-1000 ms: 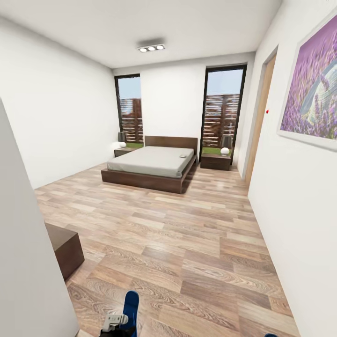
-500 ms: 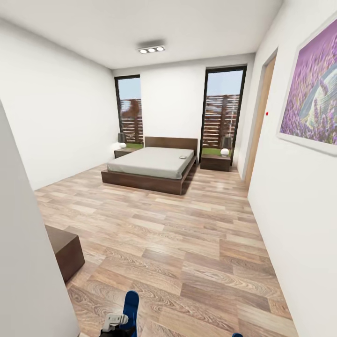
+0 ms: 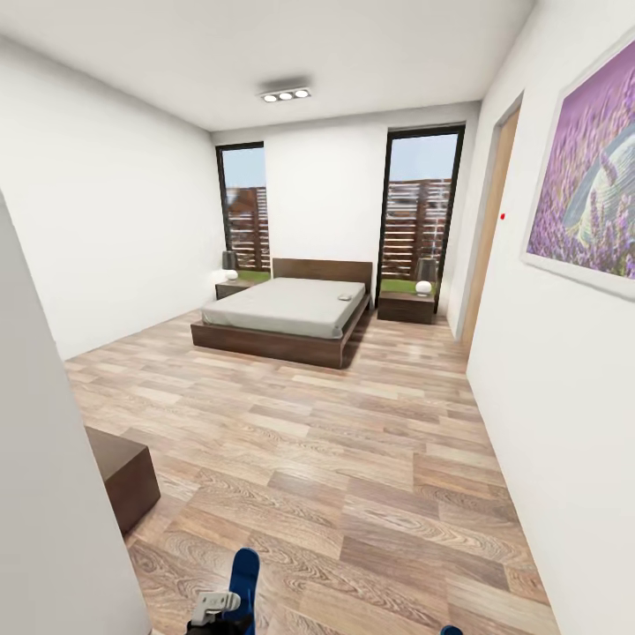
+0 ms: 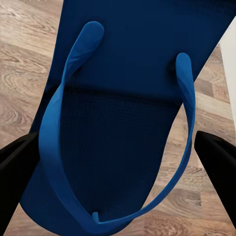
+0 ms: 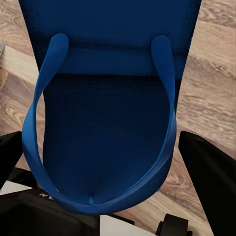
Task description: In the bedroom, move the book from the bed onto either nightstand, and place the two sandals side by side next to the bed.
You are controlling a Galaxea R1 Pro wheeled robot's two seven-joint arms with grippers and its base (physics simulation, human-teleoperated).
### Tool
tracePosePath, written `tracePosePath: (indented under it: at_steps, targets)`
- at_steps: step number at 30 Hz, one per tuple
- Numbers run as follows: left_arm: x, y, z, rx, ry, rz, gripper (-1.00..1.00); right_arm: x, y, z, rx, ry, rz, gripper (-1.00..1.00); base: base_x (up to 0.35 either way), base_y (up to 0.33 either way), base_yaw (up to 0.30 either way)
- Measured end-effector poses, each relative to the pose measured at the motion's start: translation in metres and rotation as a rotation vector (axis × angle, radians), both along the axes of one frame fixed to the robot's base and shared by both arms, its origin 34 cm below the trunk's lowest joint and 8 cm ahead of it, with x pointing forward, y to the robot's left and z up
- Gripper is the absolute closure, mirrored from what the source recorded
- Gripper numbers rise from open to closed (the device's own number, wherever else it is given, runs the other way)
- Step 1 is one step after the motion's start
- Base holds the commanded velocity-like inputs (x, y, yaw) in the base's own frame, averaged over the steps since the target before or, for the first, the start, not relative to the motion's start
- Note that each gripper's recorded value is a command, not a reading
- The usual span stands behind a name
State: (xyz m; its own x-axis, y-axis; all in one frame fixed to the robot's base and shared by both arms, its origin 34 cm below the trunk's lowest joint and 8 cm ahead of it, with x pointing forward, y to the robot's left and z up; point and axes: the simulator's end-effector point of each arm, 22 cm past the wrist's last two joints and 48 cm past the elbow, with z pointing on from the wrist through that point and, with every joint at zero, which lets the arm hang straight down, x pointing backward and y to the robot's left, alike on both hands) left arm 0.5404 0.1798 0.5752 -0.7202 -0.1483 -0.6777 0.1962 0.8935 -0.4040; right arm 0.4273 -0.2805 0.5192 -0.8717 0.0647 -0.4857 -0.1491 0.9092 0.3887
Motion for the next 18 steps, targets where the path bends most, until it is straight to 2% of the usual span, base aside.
tracePosePath:
  at_steps: [8,18]
  targets:
    - [-0.0036,0.0008,-0.0039,0.002,0.013,0.005,1.00,0.0004,0.0041,0.0001,0.007,-0.001,0.000,1.00,0.000,0.000,-0.034]
    - [-0.0041,0.0011,-0.0045,0.001,0.015,0.008,1.00,0.0003,0.0046,0.0003,0.008,-0.001,0.001,1.00,0.000,0.000,-0.267]
